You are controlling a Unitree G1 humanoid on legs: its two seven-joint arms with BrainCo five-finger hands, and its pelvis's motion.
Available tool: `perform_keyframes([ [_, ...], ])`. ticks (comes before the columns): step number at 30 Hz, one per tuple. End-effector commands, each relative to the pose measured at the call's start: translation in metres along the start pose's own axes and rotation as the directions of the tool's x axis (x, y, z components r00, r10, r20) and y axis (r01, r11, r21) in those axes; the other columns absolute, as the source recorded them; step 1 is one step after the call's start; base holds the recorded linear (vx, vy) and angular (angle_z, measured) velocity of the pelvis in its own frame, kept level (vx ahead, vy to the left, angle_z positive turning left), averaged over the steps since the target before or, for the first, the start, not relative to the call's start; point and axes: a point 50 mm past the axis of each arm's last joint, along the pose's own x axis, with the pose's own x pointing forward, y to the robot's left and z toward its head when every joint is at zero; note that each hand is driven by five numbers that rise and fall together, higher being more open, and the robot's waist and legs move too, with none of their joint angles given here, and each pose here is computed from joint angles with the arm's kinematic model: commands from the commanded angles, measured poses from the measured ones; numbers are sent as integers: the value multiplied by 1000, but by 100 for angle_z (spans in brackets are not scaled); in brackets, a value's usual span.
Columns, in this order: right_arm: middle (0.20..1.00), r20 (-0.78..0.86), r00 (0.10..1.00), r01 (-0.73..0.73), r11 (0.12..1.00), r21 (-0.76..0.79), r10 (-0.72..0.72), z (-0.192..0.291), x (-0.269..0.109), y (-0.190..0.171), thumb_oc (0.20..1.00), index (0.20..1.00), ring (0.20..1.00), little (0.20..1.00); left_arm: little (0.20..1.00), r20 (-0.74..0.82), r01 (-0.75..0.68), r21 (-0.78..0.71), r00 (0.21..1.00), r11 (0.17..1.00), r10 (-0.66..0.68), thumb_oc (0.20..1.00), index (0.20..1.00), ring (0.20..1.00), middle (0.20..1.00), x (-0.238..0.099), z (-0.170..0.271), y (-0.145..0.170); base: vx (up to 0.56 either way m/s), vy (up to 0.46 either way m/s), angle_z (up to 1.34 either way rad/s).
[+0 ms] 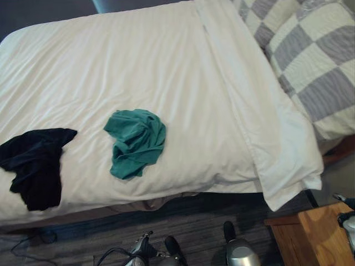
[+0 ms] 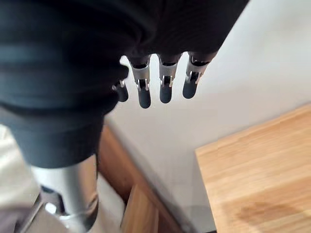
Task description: Tidy up the quilt and then pick up the clothes from the bed and put them into the laundry hamper.
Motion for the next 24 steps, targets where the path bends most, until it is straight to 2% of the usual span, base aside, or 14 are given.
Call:
perform_keyframes([
  [1,200,203,973,73,979,188,-112,75,14,-6,200,200,200,200,1000,3,-24,40,1000,999,24,1000,1000,1000,1000,4,6,5,-17,26,-8],
  [3,200,385,888,153,952,266,-251,130,11,-24,200,200,200,200,1000,9,-26,35,1000,999,26,1000,1000,1000,1000,3,7,2,-9,14,3],
  [5,200,556,767,151,932,331,-322,191,-5,-26,200,200,200,200,1000,21,-38,31,999,999,37,1000,1000,1000,1000,3,10,3,-34,1,1],
  [8,200,601,734,124,933,339,-316,212,-11,-22,200,200,200,200,1000,28,-42,27,999,999,42,1000,1000,1000,1000,3,12,4,-43,-1,10],
  [9,200,655,705,80,949,305,-270,238,-15,-13,200,200,200,200,1000,43,-46,43,998,998,44,1000,1000,1000,1000,4,13,6,-65,2,13],
  [11,200,667,702,63,954,291,-250,248,-15,-9,200,200,200,200,1000,51,-47,38,998,998,45,1000,1000,1000,1000,4,15,7,-26,4,1],
  [12,200,653,741,15,976,217,-157,249,-12,12,200,200,200,200,1000,67,-48,43,997,998,45,1000,1000,1000,1000,5,19,8,-19,21,22],
  [14,200,553,833,-50,993,105,-17,223,-6,48,200,200,200,200,1000,87,-48,36,995,998,44,1000,1000,1000,1000,5,25,7,-13,27,26],
  [15,200,554,832,-51,993,106,-16,224,-6,48,200,200,200,200,1000,87,-48,35,995,998,45,1000,1000,1000,1000,5,25,7,-6,18,10],
  [18,200,379,917,-129,992,-14,125,168,-2,78,200,200,200,200,1000,119,-43,45,992,998,37,1000,1000,1000,1000,6,33,5,-10,20,11],
  [20,200,221,952,-196,976,-91,211,112,-6,94,200,200,200,200,1000,122,-44,50,992,998,38,1000,1000,1000,1000,6,36,4,-6,30,14],
  [21,200,221,952,-196,976,-91,212,112,-6,94,200,200,200,200,1000,122,-44,51,992,998,38,1000,1000,1000,1000,6,35,4,9,25,13],
  [22,200,54,955,-281,950,-138,290,52,-23,106,200,200,200,200,1000,106,-49,43,993,998,44,1000,1000,1000,1000,6,33,4,15,3,13],
  [24,200,-156,924,-372,916,-152,350,-16,-51,112,200,200,200,200,1000,62,-49,40,997,998,46,1000,1000,1000,1000,6,25,3,30,-14,9],
])
